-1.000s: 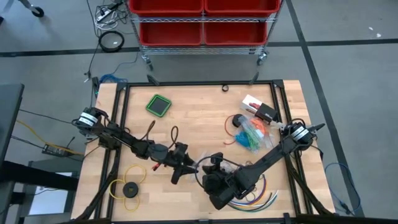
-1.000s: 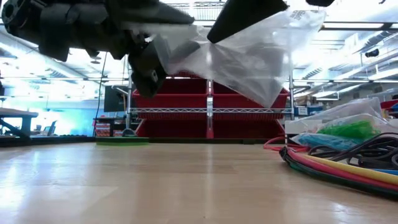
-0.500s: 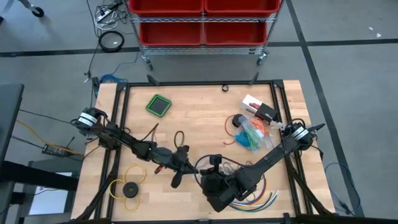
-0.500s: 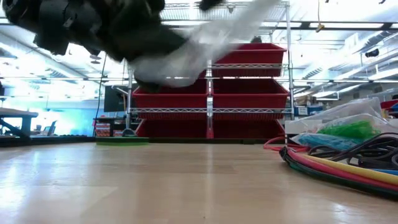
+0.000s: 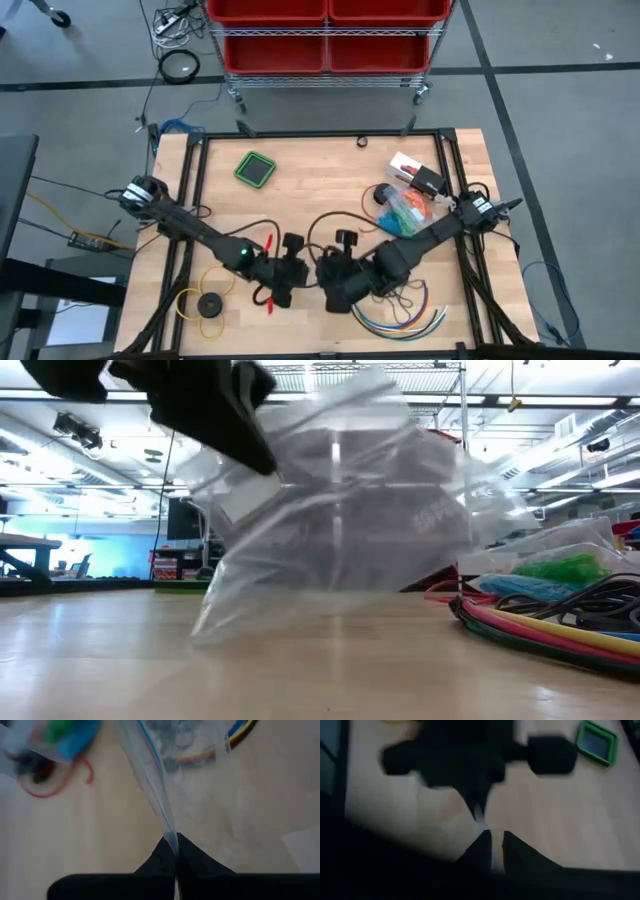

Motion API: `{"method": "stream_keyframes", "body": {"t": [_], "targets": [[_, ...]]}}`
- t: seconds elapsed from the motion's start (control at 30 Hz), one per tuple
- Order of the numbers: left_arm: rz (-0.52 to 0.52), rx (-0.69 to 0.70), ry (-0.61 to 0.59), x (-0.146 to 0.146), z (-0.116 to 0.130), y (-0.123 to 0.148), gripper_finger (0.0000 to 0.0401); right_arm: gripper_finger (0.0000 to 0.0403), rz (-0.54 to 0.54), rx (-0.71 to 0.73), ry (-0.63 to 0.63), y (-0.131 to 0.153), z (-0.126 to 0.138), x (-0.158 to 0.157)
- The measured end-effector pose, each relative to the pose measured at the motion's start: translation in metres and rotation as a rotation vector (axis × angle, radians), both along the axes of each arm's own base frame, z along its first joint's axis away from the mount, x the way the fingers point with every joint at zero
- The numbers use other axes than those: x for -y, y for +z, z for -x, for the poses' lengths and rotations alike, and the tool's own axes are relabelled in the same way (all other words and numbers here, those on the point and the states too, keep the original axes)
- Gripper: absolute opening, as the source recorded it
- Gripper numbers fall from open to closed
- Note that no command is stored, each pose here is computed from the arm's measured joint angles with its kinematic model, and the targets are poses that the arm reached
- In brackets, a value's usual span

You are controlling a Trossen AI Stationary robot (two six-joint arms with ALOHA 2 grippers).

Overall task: Sort rubber bands
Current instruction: Open the transparent zip bag

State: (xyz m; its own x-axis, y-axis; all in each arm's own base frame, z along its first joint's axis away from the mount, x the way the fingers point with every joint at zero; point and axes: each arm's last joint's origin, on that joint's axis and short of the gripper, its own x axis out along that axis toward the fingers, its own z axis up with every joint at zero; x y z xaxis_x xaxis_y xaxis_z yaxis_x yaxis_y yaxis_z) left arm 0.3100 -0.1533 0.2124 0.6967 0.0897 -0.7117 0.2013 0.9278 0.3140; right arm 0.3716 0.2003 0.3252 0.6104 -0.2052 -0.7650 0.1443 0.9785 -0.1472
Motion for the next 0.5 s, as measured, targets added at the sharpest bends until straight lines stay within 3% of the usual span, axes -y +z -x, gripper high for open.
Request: {"method": "stream_keyframes", "body": {"t": [0.17, 0.5], "targets": [[-0.191, 0.012, -0.018, 0.016, 0.008, 0.015, 0.0001, 0.0036, -0.046, -0.027, 0.003, 0.001, -0.001, 0.004], [-0.34, 0.079, -0.038, 0.034, 0.016, 0.03, 0.0002, 0.0045, -0.107, -0.022, -0.008, 0.002, -0.009, 0.015]]}}
